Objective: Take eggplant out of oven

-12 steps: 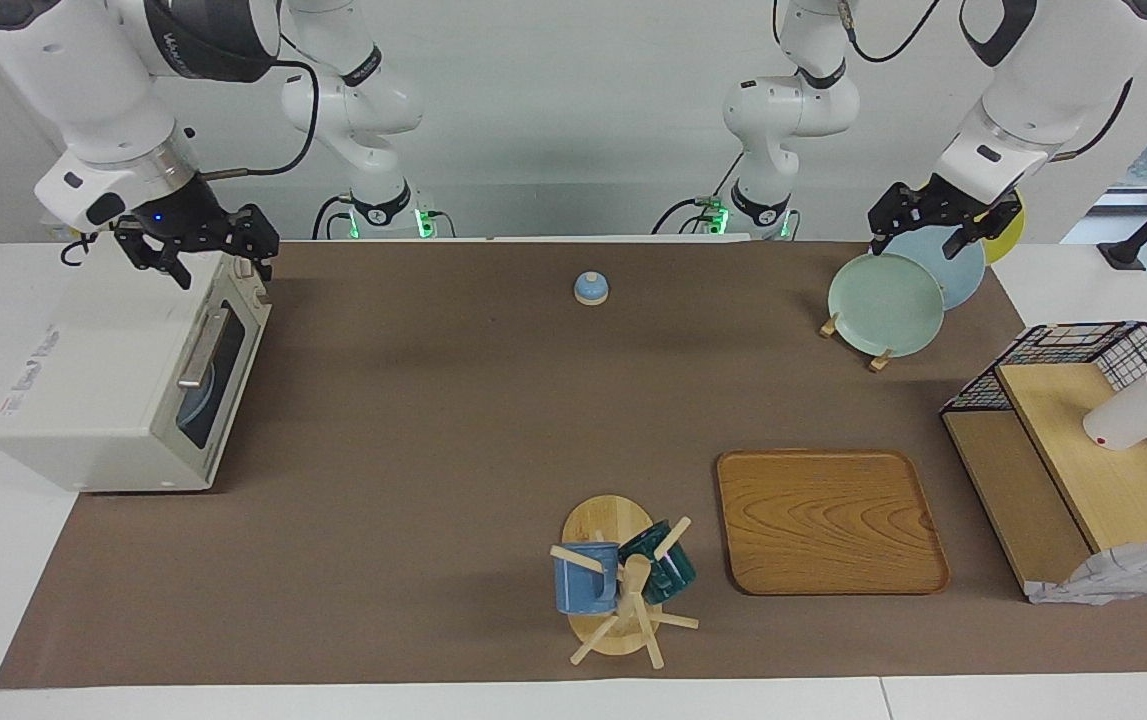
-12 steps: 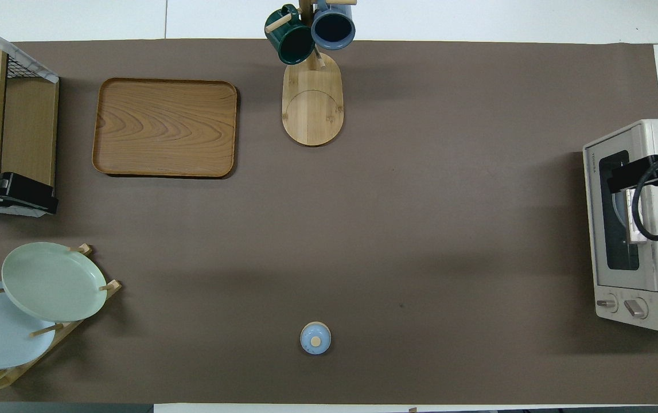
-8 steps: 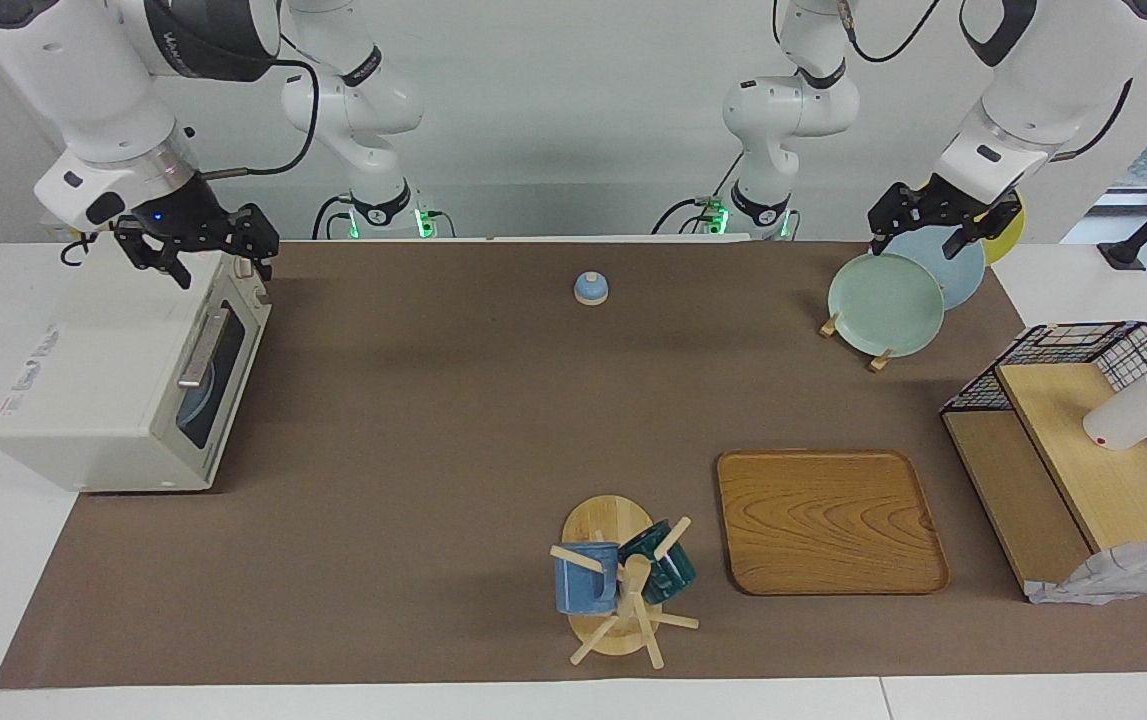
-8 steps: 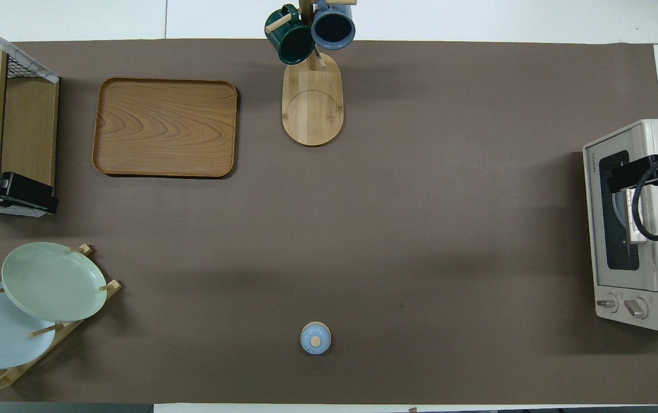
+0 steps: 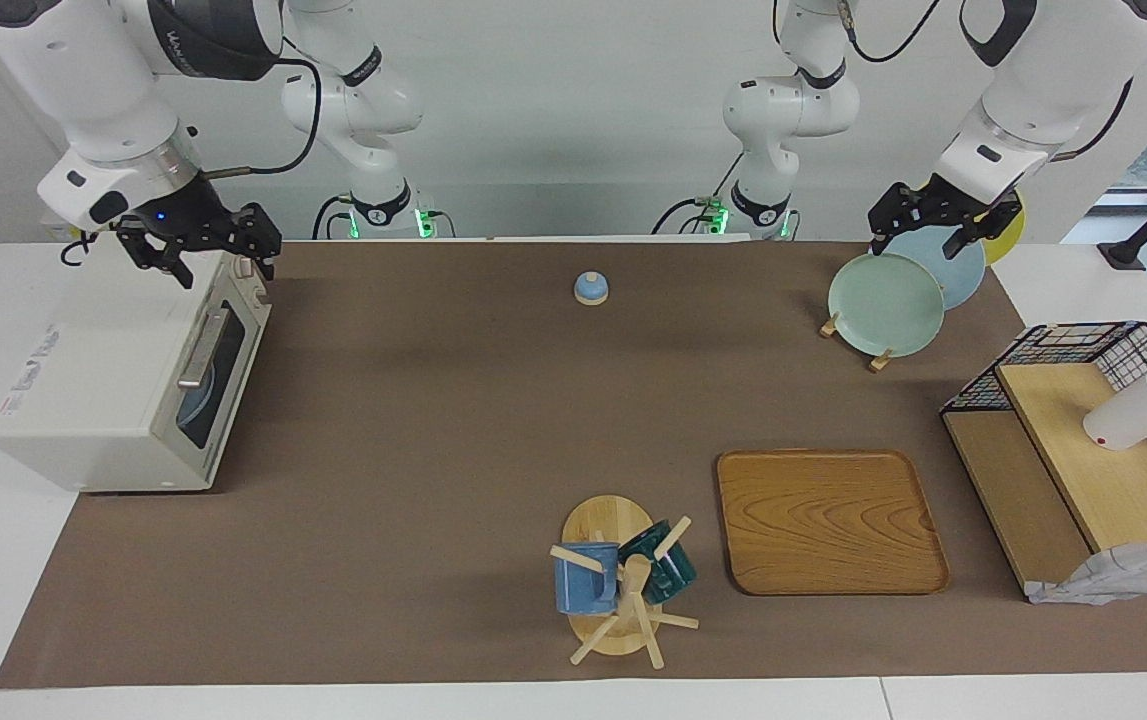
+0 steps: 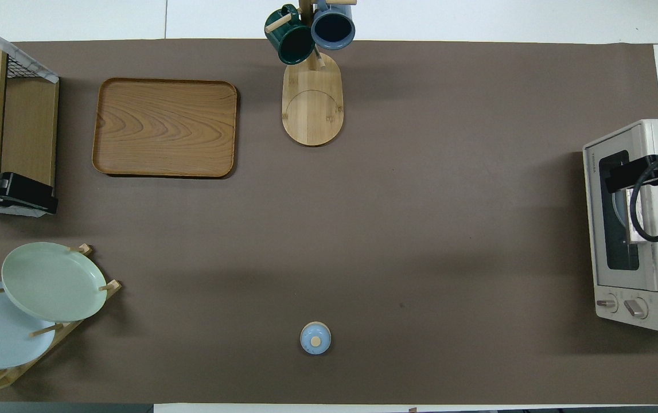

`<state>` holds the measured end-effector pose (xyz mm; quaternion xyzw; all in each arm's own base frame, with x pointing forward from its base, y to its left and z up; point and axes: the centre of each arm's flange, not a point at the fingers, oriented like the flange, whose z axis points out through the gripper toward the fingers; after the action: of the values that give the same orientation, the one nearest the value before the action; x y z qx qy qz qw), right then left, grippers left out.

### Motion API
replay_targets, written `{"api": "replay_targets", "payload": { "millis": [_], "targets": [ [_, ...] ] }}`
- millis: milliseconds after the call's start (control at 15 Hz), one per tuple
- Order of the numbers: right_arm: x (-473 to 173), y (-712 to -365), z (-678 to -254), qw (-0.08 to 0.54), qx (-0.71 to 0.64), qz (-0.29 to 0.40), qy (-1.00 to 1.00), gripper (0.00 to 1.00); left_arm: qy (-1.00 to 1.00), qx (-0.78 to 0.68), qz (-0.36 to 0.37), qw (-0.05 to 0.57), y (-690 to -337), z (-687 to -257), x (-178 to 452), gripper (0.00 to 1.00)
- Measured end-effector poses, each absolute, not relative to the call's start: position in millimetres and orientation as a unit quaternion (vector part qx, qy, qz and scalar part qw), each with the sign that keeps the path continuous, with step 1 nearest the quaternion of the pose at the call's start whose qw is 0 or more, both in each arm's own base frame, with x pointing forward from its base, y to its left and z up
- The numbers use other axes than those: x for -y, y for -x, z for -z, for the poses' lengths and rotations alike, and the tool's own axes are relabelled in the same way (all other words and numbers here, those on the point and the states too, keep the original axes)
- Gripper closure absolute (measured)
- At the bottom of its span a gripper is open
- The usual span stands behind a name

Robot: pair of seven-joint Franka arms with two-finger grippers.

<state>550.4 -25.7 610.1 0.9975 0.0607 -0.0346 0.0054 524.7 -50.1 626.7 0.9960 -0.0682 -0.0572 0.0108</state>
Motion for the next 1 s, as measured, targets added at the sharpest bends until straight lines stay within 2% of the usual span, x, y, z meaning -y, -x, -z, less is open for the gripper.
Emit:
{"api": "replay_targets", "payload": {
  "millis": [67, 133, 267, 667, 733, 1000],
  "targets": [
    [26, -550, -610, 0.005, -0.061, 0.035, -0.998, 0.00, -0.996, 0.068, 0.057, 0.011, -525, -627, 50, 0.00],
    [26, -550, -610, 0.005, -0.061, 0.035, -0.998, 0.07, -0.996, 0.068, 0.057, 0.011, -525, -627, 50, 0.00],
    [26, -550, -608, 0.005, -0.061, 0.036, -0.997, 0.32, -0.996, 0.068, 0.057, 0.011, -525, -627, 50, 0.00],
    [38, -544, -576, 0.016, -0.053, 0.016, -0.998, 0.94, -0.996, 0.068, 0.057, 0.011, -525, -627, 50, 0.00],
    [43, -541, -564, 0.028, -0.047, 0.009, -0.998, 0.99, -0.996, 0.068, 0.057, 0.011, -525, -627, 50, 0.00],
    [73, -520, -526, 0.060, -0.027, 0.010, -0.998, 0.99, -0.996, 0.068, 0.057, 0.011, -525, -627, 50, 0.00]
  ]
}}
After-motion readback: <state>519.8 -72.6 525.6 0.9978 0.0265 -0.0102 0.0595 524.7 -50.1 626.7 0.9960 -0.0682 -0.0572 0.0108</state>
